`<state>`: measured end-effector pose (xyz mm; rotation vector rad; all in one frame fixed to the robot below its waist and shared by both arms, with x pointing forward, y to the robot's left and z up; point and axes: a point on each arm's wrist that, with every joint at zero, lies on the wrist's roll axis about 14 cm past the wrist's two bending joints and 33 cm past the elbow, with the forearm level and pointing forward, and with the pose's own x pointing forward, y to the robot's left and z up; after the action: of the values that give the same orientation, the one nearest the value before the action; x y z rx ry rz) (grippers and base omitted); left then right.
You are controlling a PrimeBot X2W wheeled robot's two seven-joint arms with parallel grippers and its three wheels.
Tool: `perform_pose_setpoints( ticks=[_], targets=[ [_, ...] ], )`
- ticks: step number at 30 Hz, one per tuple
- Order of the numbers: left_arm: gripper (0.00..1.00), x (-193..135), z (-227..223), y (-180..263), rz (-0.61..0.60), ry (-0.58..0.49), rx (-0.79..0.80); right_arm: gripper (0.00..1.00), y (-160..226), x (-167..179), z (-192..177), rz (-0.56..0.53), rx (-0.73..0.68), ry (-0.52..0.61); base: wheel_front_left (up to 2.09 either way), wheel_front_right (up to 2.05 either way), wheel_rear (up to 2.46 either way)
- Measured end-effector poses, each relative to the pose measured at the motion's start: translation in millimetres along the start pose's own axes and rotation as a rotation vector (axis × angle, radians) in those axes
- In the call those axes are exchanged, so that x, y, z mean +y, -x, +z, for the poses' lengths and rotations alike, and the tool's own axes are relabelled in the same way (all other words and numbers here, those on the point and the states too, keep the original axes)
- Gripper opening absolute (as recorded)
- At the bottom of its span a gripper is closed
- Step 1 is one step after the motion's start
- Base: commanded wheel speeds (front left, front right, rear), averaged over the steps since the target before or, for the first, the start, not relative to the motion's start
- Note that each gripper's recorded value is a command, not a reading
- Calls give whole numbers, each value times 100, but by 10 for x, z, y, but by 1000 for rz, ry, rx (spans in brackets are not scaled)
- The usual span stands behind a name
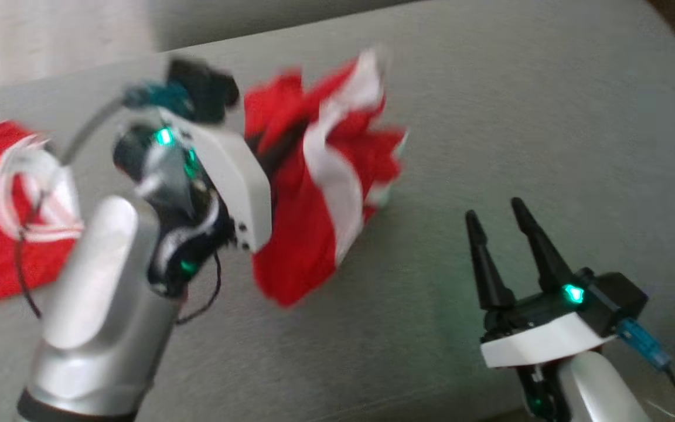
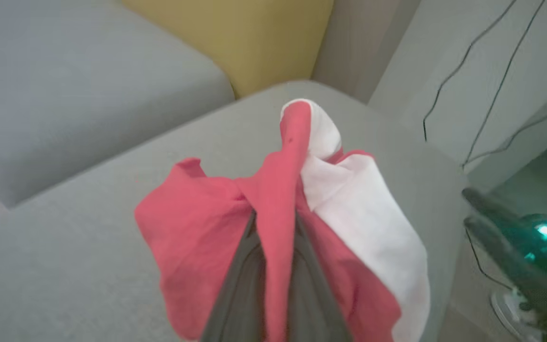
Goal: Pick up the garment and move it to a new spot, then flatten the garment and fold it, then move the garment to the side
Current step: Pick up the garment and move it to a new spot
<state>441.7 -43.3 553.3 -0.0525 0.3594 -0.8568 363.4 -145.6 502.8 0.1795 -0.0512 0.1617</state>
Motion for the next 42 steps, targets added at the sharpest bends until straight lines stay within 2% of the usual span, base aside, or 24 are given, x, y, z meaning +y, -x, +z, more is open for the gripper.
perform_pose_setpoints(
  ticks=[3,9,10,11,12,13,19,23,26,31,36,42],
  targets=[
    [0,-25,-294,-177,-16,15,83,100,39,-63,33,-28,-8,-4,0,0,0],
    [0,292,-985,-558,54,-59,211,100,156,-300,138,-118,-29,7,0,0,0],
    [9,342,-1033,-615,72,-61,202,100,185,-342,147,-135,-30,11,0,0,0],
    [38,375,-1063,-665,84,-70,191,100,214,-382,150,-151,-30,13,0,0,0],
    [81,398,-1075,-711,94,-77,175,100,239,-420,153,-166,-29,16,0,0,0],
    [100,409,-1071,-748,103,-77,154,100,261,-455,158,-179,-29,18,0,0,0],
    [100,564,-773,-655,216,-93,-54,100,274,-519,207,-196,-46,31,0,0,0],
    [100,680,-448,-359,317,-98,-235,100,252,-462,224,-172,-58,43,0,0,0],
    [100,731,-408,-43,394,-89,-315,100,224,-412,238,-144,-64,54,0,0,0],
    [100,856,-738,635,576,-47,-326,100,147,-319,256,-87,-69,86,0,0,0],
    [100,844,-1154,1302,733,9,-298,100,75,-204,217,-36,-60,100,0,0,0],
    [100,742,-1543,1908,868,83,-274,100,90,-52,-42,14,17,94,0,0,0]
  ],
)
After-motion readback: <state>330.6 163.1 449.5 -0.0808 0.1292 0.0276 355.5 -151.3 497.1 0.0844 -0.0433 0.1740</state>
